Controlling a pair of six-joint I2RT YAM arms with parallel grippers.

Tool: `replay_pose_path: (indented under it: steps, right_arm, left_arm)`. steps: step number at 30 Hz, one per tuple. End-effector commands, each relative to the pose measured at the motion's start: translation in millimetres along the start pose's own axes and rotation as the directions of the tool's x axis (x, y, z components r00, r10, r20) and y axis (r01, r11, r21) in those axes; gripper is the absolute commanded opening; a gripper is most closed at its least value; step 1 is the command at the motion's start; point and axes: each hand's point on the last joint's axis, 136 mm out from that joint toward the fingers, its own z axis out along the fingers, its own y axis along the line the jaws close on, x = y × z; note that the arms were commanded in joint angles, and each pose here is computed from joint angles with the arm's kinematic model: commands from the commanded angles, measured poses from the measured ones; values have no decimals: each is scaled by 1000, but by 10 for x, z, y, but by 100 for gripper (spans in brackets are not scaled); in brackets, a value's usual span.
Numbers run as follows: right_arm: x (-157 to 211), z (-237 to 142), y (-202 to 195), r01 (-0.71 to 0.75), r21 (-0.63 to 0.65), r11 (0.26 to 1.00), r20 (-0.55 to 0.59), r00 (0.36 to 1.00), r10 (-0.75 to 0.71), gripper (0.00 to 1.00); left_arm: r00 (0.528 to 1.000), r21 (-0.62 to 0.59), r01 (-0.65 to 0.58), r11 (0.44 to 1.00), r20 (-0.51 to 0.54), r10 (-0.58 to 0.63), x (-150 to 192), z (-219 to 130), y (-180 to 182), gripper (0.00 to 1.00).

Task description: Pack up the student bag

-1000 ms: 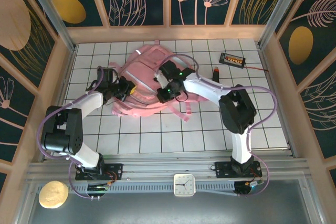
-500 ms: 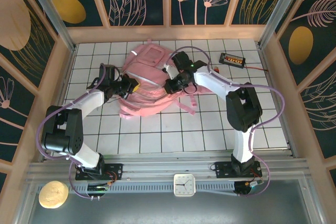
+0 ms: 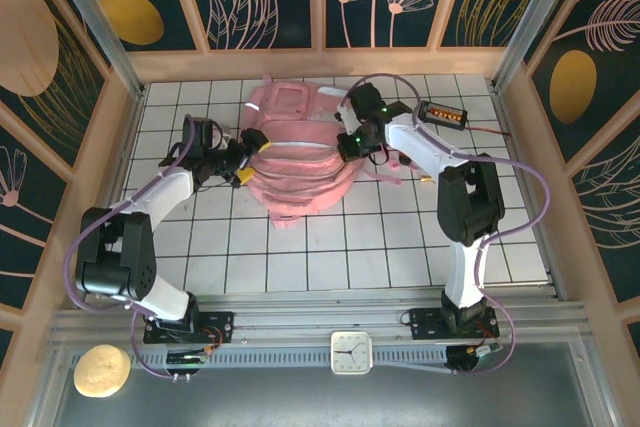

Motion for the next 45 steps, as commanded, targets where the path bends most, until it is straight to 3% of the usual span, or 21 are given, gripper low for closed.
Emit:
replay_pose_path:
  steps: [1, 7, 9, 16, 17, 18, 19, 22, 24, 26, 28, 29, 31, 36, 41, 45]
  right_arm:
    - [-134, 41, -198, -41, 71, 997, 18, 999, 40, 0]
    - [-335, 240, -221, -76, 36, 996, 20, 997, 76, 0]
    - [-408, 269, -156, -88, 6, 996, 21, 996, 88, 7]
    - [-383, 32, -67, -133, -17, 991, 35, 990, 134, 62]
    - [-359, -44, -52, -140, -19, 990, 40, 989, 141, 74]
    - [-345, -126, -43, -147, -18, 989, 49, 988, 148, 92]
    - [-336, -234, -28, -155, -17, 988, 64, 986, 156, 99]
    - [-361, -661, -51, -176, -14, 984, 189, 966, 175, 99]
    - [-408, -1011, -206, -209, 9, 978, 336, 922, 194, 99]
    - [-387, -1365, -463, -237, 19, 971, 504, 841, 195, 99]
    - [-315, -1675, -627, -198, -4, 980, 660, 736, 151, 99]
    - [-186, -1722, -737, -185, 12, 983, 712, 691, 122, 99]
    - [5, -1810, -1036, -245, 106, 964, 775, 628, 74, 99]
    - [391, -1449, -1606, -302, 228, 926, 717, 696, 50, 99]
    - [638, -1223, -2081, -383, 280, 880, 763, 646, 38, 99]
    - [699, -1214, -2119, -363, 284, 887, 818, 575, -26, 99]
  left_arm:
    - [994, -12, -102, 995, 43, 102, -19, -173, -94, 99]
    - [958, -57, -246, 968, 139, 252, -104, -409, -211, 99]
    - [941, -62, -288, 955, 169, 295, -139, -475, -278, 99]
    - [883, -58, -418, 907, 210, 420, -233, -655, -587, 99]
    - [866, -65, -440, 896, 235, 442, -256, -717, -644, 99]
    - [853, -78, -451, 889, 256, 456, -282, -771, -680, 99]
    - [835, -92, -469, 878, 278, 475, -306, -835, -728, 99]
    - [768, -182, -492, 851, 370, 523, -418, -1094, -798, 99]
    - [678, -288, -471, 834, 487, 551, -537, -1393, -757, 99]
    - [544, -394, -438, 808, 600, 587, -601, -1716, -612, 99]
    - [428, -483, -402, 778, 652, 626, -603, -1944, -425, 99]
    - [398, -528, -368, 765, 654, 643, -598, -1997, -261, 99]
    - [388, -601, -322, 732, 621, 681, -597, -2007, -2, 99]
    - [418, -648, -319, 692, 559, 716, -579, -1794, 351, 99]
    - [401, -719, -256, 646, 529, 748, -699, -1681, 725, 99]
    - [369, -750, -222, 623, 527, 766, -772, -1675, 946, 99]
